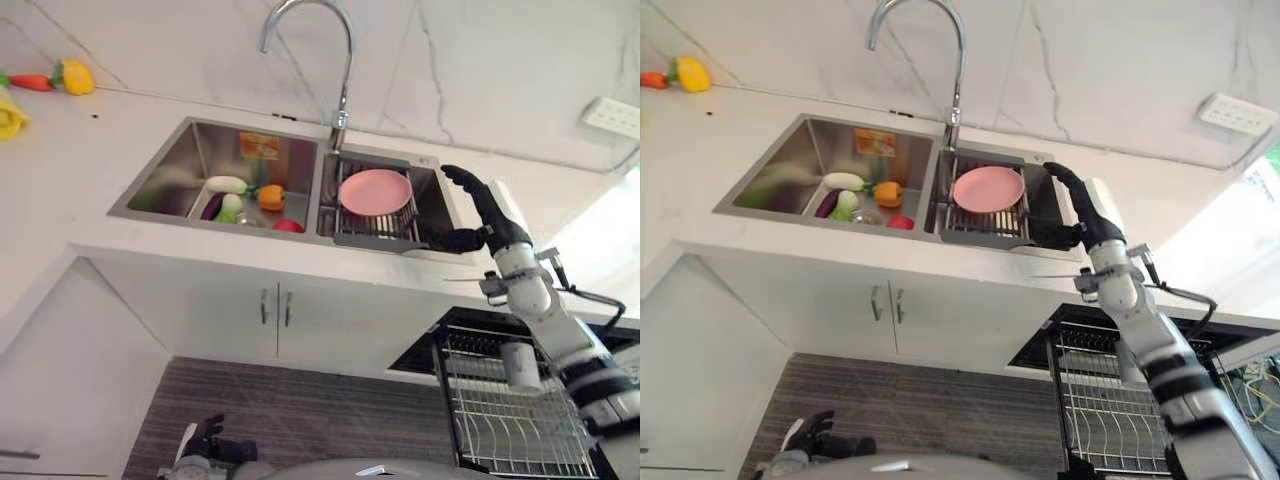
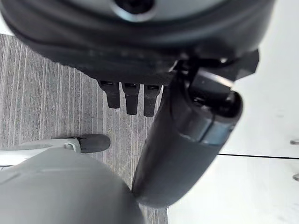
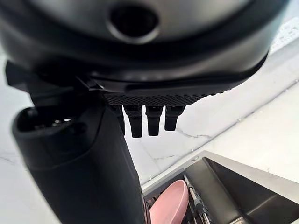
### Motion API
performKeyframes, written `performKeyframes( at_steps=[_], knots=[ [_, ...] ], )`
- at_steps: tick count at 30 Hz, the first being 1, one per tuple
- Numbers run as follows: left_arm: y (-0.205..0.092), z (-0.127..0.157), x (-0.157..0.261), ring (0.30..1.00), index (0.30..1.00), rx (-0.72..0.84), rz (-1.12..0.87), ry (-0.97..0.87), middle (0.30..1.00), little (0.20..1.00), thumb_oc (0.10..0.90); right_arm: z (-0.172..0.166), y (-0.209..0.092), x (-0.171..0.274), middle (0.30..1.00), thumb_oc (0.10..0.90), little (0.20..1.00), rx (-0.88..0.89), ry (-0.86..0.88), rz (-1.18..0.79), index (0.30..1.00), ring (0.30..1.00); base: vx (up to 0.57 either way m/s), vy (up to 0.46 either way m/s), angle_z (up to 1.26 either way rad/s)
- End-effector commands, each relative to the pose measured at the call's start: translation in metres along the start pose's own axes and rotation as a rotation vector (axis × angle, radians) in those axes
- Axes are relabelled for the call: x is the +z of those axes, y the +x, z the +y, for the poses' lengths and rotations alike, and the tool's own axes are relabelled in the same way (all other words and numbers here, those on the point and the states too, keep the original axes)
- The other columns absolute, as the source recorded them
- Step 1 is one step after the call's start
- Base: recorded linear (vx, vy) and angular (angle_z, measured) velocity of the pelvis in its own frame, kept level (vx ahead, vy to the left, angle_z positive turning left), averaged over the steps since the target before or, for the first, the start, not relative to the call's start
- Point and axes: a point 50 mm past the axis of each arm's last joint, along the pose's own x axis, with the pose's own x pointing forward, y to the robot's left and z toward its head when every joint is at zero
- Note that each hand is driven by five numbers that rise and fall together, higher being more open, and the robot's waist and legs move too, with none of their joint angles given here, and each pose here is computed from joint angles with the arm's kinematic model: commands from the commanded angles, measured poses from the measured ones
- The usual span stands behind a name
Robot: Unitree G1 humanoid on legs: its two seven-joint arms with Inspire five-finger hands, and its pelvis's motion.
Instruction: Place the dishes in the dishwasher.
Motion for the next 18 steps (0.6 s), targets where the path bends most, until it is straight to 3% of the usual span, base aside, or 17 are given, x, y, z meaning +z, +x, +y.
performKeyframes(
  at_steps=[1, 10, 18],
  knots=[
    [0.0, -0.006, 0.006, 0.9, 0.9, -0.039, -0.043, 0.038, 0.9, 0.9, 0.8, -0.045, 0.043, 0.034, 0.9, 0.8, 0.9, -0.11, -0.159, -0.132, 0.9, 0.9, 0.03, -0.056, 0.0],
    [-0.006, -0.014, -0.022, 0.9, 0.9, -0.06, 0.062, 0.037, 0.9, 0.9, 0.8, -0.038, 0.065, 0.043, 0.9, 0.8, 0.9, -0.024, -0.35, -0.132, 0.9, 0.9, 0.02, -0.015, 0.02],
    [-0.005, -0.023, -0.012, 0.9, 0.9, -0.095, 0.019, 0.073, 0.9, 0.9, 0.8, -0.039, 0.069, 0.04, 0.9, 0.8, 0.9, -0.005, -0.492, -0.13, 0.9, 0.9, 0.0, 0.0, 0.0]
  ],
)
